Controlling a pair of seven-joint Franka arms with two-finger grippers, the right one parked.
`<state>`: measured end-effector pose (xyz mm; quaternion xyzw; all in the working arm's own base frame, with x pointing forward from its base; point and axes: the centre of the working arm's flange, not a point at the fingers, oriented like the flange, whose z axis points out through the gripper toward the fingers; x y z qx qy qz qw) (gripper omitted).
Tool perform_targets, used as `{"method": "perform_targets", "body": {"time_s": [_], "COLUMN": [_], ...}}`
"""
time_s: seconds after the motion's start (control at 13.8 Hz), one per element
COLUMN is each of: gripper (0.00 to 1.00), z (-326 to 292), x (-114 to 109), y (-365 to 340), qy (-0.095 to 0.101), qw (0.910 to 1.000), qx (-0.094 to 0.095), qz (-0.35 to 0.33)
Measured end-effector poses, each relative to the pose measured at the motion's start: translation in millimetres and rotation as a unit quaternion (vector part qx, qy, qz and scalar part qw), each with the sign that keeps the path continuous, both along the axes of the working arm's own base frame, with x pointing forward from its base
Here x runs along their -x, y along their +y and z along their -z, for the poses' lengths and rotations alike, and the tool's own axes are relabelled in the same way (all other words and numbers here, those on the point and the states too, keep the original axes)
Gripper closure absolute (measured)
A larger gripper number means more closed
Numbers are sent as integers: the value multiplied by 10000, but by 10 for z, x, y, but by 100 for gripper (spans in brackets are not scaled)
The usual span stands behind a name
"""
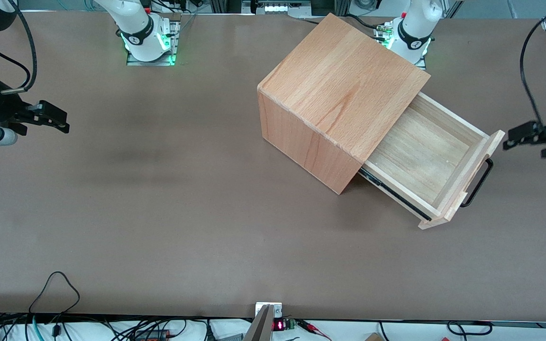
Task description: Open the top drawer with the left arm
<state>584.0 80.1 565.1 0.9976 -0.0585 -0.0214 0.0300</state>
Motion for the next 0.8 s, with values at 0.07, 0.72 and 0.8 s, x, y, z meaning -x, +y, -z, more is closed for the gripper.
{"method": "perform_targets", "body": {"time_s": [0.07,0.72,0.8], "gripper": [0,0,0], "z": [-163,-478,-477], "x": [84,221,221], "y": [-68,-224,-224], "qy": [54,24,25], "qw": [9998,9982,9982], "qx": [-54,-231,-231], "qz": [-172,-557,-558]}}
